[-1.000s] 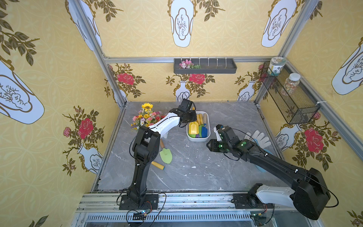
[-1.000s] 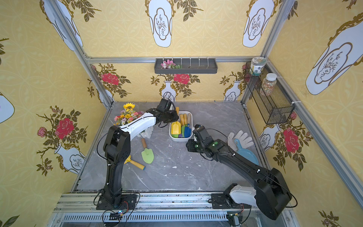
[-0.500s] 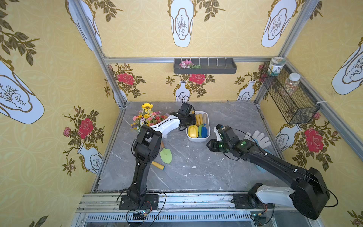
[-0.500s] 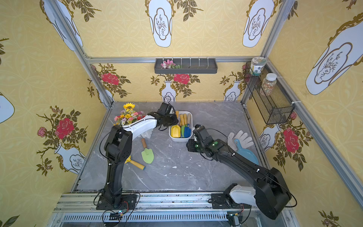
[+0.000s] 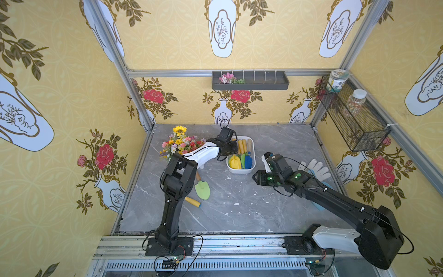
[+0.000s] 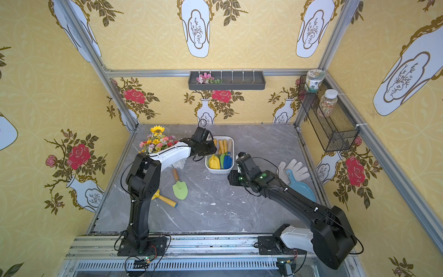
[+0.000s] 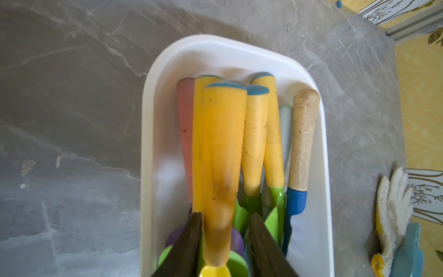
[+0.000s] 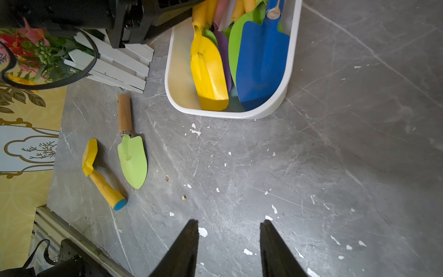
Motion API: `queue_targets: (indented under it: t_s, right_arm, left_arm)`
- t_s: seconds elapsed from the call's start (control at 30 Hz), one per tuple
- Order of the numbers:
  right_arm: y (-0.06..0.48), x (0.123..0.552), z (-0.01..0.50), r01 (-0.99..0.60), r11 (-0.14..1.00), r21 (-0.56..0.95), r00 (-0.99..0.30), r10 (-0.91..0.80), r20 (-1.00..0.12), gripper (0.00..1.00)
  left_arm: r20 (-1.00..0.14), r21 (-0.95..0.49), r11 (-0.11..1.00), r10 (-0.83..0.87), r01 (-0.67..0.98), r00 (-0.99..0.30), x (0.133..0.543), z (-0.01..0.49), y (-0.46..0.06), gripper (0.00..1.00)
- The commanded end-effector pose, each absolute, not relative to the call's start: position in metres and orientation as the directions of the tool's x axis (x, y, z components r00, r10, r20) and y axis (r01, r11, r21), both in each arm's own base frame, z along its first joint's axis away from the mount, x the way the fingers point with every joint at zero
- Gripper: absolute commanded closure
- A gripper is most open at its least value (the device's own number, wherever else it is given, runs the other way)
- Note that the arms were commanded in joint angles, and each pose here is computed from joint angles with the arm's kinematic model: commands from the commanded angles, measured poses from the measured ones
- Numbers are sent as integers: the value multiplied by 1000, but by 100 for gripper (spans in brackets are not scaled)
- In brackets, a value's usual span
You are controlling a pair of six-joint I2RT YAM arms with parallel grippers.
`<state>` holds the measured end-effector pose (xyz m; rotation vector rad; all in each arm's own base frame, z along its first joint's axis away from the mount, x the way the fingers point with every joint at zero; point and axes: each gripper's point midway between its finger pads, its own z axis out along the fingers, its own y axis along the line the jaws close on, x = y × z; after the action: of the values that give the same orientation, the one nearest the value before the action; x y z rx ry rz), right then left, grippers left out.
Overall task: Put the shovel into the storage box
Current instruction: Place the shovel in the storage box, then pick up the shovel from the center of the board.
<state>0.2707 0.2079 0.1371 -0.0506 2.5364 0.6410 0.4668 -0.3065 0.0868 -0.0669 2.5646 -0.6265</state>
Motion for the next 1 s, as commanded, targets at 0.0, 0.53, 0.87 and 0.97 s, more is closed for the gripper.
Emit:
queue_targets:
  t_s: [0.0,0.53,0.87,0.97]
  right_arm:
    - [208,271,139,-155,885,438,-862,95,-497,54]
    - [216,277,145,-169,878,448,-863,87,-497,54]
    - [246,275,148,-249,874,417,-857,1,-515,53]
    - [258,273,147,-279,867,413,-856,-28,-517,53]
  left_arm:
    - [-456,-446,893,-171,58,-874,466,88,-304,61]
    - [-466,-493,867,-192,74,-863,440,125,-297,61]
    - [-456,-511,858,-222,49,-862,395,132,-273,61]
    - [-454,-514,857,-240,32,-858,381,133,-262,61]
